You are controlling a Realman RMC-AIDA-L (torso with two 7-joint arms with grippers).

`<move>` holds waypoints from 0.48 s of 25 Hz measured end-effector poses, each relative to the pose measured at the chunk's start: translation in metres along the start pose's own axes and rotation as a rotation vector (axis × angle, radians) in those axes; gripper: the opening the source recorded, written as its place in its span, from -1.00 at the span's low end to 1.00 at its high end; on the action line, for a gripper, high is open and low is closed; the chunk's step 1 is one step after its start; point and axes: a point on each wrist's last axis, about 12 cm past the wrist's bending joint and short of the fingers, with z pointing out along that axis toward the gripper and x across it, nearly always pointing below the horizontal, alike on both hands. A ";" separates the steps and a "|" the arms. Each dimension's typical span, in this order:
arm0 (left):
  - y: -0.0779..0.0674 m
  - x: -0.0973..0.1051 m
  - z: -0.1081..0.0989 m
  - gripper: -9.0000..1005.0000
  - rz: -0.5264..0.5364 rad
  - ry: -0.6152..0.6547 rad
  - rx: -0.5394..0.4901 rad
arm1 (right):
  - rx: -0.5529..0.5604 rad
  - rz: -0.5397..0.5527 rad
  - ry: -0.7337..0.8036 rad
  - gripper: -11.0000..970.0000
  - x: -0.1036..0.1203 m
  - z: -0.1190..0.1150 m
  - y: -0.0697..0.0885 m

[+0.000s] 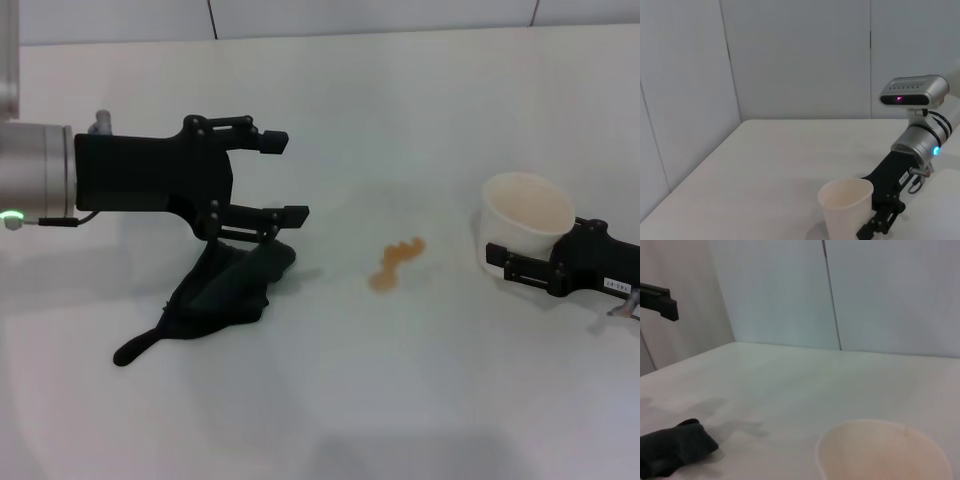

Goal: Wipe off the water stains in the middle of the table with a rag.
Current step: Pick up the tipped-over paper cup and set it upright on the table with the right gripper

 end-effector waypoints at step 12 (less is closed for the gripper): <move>0.001 -0.001 0.000 0.69 0.004 0.002 0.002 | -0.017 0.012 0.001 0.76 0.004 -0.004 0.003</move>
